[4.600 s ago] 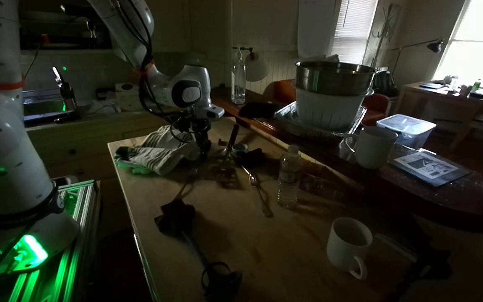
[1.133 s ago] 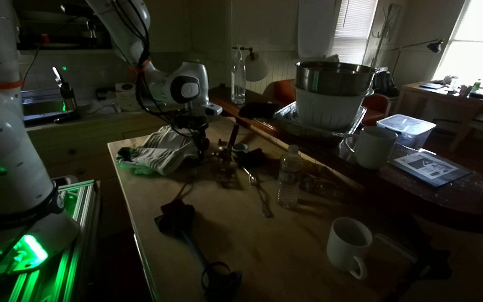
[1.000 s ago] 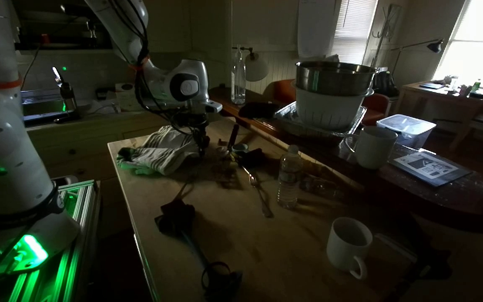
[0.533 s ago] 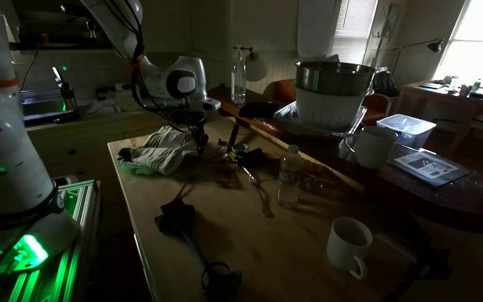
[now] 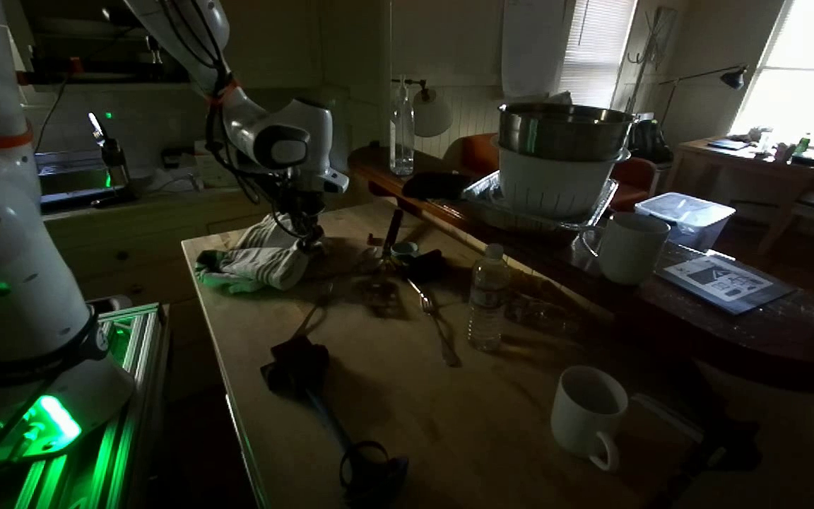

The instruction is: Put one spoon in the cup

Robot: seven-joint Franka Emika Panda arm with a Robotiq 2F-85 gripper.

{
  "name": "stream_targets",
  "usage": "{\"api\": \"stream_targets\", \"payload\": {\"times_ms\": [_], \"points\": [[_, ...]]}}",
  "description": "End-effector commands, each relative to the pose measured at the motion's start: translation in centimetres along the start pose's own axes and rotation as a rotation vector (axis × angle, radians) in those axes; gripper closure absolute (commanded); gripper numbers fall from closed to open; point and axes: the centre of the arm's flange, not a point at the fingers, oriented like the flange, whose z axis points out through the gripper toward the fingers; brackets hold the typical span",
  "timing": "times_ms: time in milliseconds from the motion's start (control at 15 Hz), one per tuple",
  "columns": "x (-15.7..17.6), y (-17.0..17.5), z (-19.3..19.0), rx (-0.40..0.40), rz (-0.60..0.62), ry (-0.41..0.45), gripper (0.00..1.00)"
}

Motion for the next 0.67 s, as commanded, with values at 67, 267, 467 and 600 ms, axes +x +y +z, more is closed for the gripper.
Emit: {"api": "stream_targets", "payload": {"times_ms": [67,267,467,600], "points": [[-1.4,-3.8,2.4,0.159,-0.174,-0.085,0.99],[-1.9,-4.2,3.0,0.158,-0.208,-0.154,0.72],[-1.5,-1.2,1.2,0.019,-0.116,-0.088,0.57],[-1.1,1.0,-0.2,-0.037,-0.045,-0.047,0.42]]}}
